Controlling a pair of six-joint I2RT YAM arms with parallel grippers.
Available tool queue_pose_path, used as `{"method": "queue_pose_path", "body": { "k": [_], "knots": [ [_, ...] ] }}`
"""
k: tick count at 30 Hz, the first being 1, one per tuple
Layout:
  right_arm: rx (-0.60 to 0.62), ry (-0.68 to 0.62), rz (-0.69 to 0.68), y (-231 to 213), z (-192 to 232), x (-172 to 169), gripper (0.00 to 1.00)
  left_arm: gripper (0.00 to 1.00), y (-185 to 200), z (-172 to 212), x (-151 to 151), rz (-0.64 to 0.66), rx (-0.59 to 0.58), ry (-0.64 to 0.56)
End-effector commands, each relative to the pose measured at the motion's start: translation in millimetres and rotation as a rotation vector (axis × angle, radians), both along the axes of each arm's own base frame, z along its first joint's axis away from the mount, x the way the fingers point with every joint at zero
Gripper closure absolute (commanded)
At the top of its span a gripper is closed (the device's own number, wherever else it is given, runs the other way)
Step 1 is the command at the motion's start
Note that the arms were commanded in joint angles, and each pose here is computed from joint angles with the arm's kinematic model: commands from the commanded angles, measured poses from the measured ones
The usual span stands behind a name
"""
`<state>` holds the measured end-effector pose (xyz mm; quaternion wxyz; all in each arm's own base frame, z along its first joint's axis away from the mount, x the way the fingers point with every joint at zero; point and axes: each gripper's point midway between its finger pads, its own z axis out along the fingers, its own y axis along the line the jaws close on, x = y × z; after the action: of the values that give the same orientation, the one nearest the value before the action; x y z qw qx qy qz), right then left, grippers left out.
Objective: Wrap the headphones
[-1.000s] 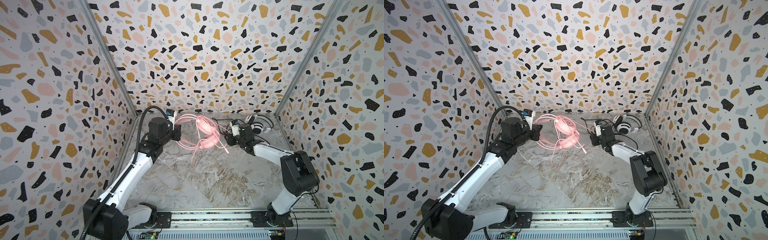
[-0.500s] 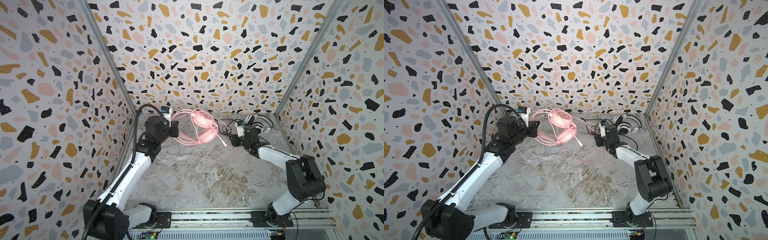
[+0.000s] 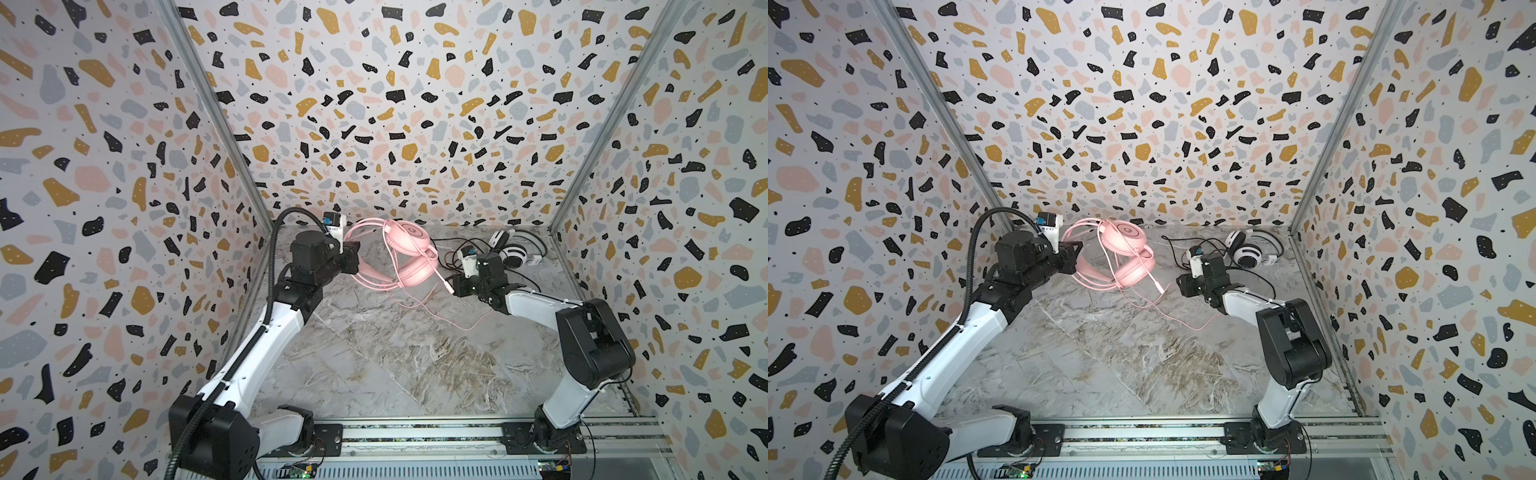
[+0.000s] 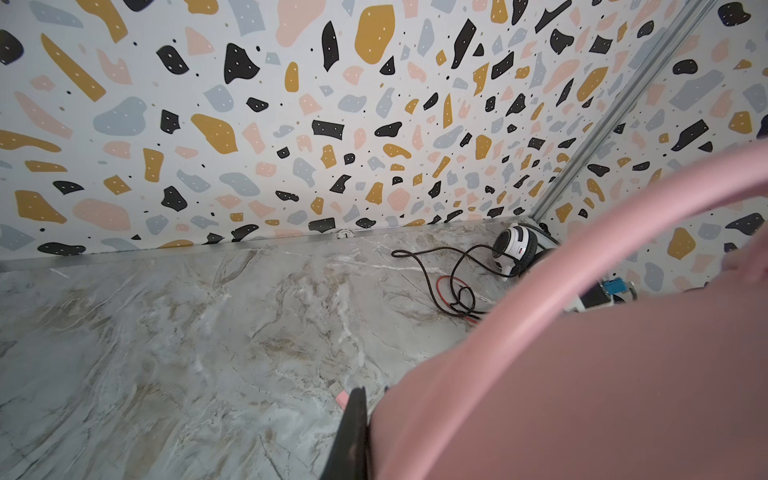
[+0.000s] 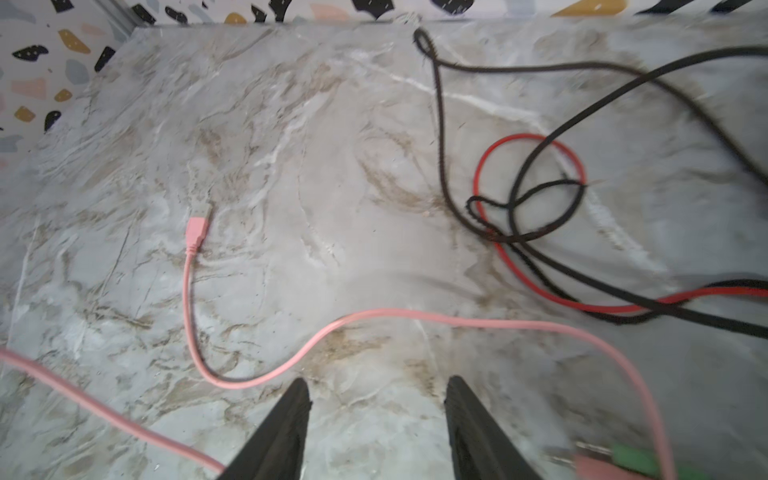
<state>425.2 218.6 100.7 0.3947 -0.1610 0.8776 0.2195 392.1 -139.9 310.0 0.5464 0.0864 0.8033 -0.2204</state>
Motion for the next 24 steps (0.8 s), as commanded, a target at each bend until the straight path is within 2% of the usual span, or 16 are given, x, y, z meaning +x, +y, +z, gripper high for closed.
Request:
{"method": "queue_pose_path", "body": {
  "k": [1,4,8,11,14,19,24],
  "knots": [
    [0.054,-0.069,0.044,15.8,26.4,3.8,0.41,1.00,-6.8,46.6,3.3,-0.032,-0.086,-0.121],
    [0.113,-0.065,0.127,28.0,28.7,-5.5,0.38,1.00,-3.3,46.7,4.5,-0.013,-0.077,-0.123],
    [0.127,-0.109,0.232,49.3,31.0,-34.0,0.32,1.00,-5.1,48.1,3.5,-0.024,-0.087,-0.121],
    [0.159,-0.133,0.267,57.4,30.6,-41.9,0.22,1.00,-1.0,45.1,6.4,0.003,-0.082,-0.112],
    [0.188,-0.105,0.314,69.3,24.9,-43.0,0.11,1.00,-6.2,46.3,6.1,-0.029,-0.099,-0.106],
    [0.224,-0.066,0.338,87.6,13.7,-32.4,0.11,1.00,-6.0,40.8,8.8,-0.025,-0.100,-0.093],
    [0.252,-0.020,0.405,118.0,-2.8,-40.5,0.15,1.00,-8.4,41.3,8.2,-0.041,-0.101,-0.095]
  ]
}}
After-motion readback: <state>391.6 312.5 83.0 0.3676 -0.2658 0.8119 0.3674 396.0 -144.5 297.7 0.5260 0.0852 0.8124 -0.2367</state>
